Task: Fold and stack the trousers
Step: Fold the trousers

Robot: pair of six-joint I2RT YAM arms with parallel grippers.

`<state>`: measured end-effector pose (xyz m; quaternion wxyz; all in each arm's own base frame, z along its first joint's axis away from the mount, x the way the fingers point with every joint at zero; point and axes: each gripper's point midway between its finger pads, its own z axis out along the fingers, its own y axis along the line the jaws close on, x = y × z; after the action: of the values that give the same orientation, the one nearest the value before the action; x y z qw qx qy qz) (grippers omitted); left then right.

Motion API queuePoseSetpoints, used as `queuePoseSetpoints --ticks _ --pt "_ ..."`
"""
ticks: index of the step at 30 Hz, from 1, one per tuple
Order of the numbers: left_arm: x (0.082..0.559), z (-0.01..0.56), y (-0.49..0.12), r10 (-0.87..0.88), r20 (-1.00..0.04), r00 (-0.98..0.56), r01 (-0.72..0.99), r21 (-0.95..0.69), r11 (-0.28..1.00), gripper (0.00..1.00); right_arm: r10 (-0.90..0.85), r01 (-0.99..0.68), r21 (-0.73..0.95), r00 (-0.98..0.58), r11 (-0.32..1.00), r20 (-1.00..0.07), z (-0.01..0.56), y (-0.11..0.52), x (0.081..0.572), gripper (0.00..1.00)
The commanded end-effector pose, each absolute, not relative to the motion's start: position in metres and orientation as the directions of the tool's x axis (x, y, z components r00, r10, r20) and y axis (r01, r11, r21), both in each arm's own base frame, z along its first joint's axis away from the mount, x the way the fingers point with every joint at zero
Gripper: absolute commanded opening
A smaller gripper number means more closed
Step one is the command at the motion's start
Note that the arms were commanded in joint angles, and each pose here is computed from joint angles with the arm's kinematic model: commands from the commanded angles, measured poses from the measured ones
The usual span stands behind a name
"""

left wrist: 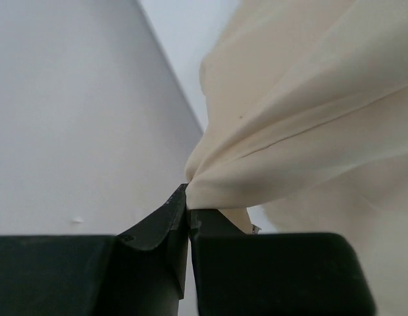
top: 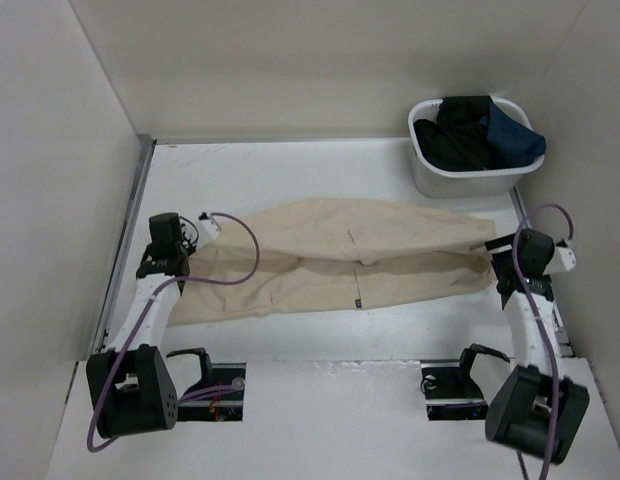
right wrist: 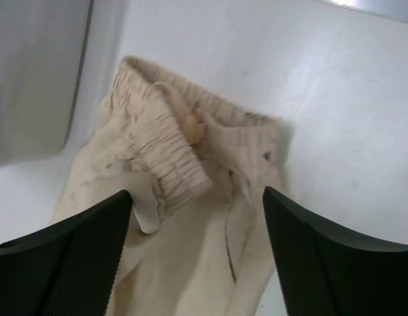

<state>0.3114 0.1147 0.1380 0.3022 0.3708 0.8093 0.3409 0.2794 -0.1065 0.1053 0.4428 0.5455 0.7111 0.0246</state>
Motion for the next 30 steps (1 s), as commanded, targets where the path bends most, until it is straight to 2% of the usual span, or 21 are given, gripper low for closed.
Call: queuePoseSetpoints --ticks 1,5,9,12,19,22,23,24,27,28,30 --pt "0.281 0.111 0.115 0.783 -0.196 -0.591 0.429 0.745 0.511 0.01 0.775 0.773 0.601 0.246 0.205 -0.581 0.132 -0.131 0.256 0.98" --pt "0.269 0.094 0.106 0.776 -0.205 -0.596 0.446 0.719 0.533 0.01 0.74 0.727 0.634 0.269 0.264 -0.616 0.166 -0.134 0.265 1.0" --pt "0.264 0.083 0.103 0.771 -0.204 -0.604 0.459 0.701 0.545 0.01 0.77 0.714 0.571 0.069 0.405 -0.634 0.165 -0.119 0.304 1.0" --pt "0.262 0.082 0.104 0.765 -0.209 -0.609 0.453 0.7 0.552 0.01 0.834 0.758 0.516 -0.065 0.398 -0.547 0.135 -0.102 0.307 1.0" --pt "0.259 0.076 0.105 0.761 -0.209 -0.614 0.454 0.696 0.557 0.02 0.874 0.75 0.529 -0.133 0.397 -0.467 0.112 -0.087 0.337 1.0" --pt "0.262 0.08 0.107 0.762 -0.212 -0.612 0.446 0.704 0.553 0.02 0.904 0.784 0.502 -0.172 0.366 -0.392 0.092 -0.073 0.336 0.97" --pt "0.264 0.083 0.109 0.76 -0.215 -0.613 0.437 0.709 0.553 0.02 0.911 0.79 0.498 -0.178 0.358 -0.373 0.085 -0.069 0.333 0.91" --pt "0.266 0.087 0.111 0.756 -0.221 -0.617 0.423 0.716 0.555 0.02 0.916 0.797 0.493 -0.178 0.348 -0.359 0.079 -0.066 0.33 0.8" --pt "0.272 0.098 0.12 0.741 -0.24 -0.627 0.383 0.733 0.562 0.02 0.919 0.805 0.493 -0.154 0.33 -0.364 0.073 -0.07 0.327 0.29" --pt "0.275 0.102 0.123 0.737 -0.247 -0.63 0.368 0.74 0.562 0.02 0.916 0.806 0.491 -0.151 0.332 -0.371 0.075 -0.072 0.328 0.15" --pt "0.282 0.113 0.131 0.734 -0.255 -0.63 0.34 0.759 0.555 0.02 0.907 0.793 0.495 -0.161 0.354 -0.39 0.084 -0.075 0.335 0.01"
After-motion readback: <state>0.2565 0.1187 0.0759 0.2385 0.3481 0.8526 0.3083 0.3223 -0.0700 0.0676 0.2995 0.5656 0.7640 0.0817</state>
